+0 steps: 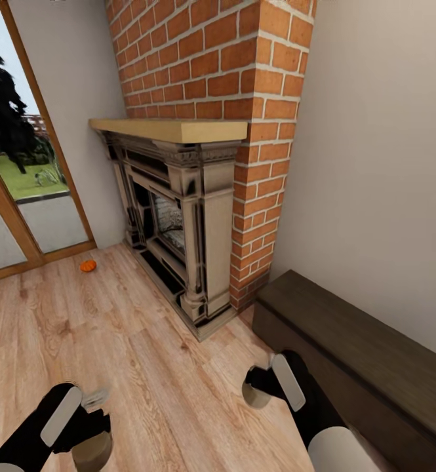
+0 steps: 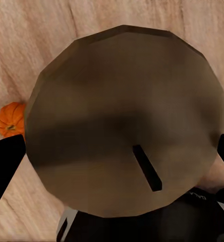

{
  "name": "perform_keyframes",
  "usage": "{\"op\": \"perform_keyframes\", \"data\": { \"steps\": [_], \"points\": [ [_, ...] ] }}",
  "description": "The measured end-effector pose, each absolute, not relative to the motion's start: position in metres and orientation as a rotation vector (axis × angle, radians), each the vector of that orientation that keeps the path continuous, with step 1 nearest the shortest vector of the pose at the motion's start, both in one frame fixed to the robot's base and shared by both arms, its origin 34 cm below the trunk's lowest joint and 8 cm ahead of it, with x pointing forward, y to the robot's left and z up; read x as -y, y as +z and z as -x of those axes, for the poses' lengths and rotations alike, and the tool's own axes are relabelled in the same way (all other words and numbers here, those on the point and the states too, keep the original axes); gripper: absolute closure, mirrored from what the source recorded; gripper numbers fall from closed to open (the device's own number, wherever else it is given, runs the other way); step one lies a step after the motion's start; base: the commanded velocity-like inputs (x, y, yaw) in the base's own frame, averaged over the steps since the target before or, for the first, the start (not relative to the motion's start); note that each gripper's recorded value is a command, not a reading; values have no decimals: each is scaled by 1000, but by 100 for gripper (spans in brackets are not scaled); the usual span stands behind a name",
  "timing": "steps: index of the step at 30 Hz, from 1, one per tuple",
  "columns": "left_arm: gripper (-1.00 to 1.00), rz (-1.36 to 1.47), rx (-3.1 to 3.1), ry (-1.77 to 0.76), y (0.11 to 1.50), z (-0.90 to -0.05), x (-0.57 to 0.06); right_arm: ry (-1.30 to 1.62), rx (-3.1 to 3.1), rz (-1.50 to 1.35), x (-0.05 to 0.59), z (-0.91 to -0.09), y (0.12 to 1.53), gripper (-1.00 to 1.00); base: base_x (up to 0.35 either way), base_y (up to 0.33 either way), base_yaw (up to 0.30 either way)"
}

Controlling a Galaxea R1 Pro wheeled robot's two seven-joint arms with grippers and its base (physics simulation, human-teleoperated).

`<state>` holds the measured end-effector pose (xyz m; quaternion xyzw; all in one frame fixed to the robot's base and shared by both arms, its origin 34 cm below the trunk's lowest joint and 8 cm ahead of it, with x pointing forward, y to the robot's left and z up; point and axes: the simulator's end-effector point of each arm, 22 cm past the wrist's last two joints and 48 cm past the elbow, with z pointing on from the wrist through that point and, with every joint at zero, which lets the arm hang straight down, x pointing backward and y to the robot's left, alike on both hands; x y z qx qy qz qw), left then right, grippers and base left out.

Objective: Place each of the two pumpkins and all three candles from the living room inside a cabinet in the living room (use any cabinet), then make sure every cabinet is closed, and position the cauldron so it is next to a table in the living room.

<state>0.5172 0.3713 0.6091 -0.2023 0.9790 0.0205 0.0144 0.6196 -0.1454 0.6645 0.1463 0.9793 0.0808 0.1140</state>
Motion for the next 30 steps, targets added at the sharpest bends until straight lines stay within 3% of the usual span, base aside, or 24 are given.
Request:
{"op": "perform_keyframes", "data": {
  "steps": [30],
  "points": [
    [100,653,-3048,89,644,-508,-377,248,-2841,-484,139,-608,698,100,0,0,0]
  ]
}}
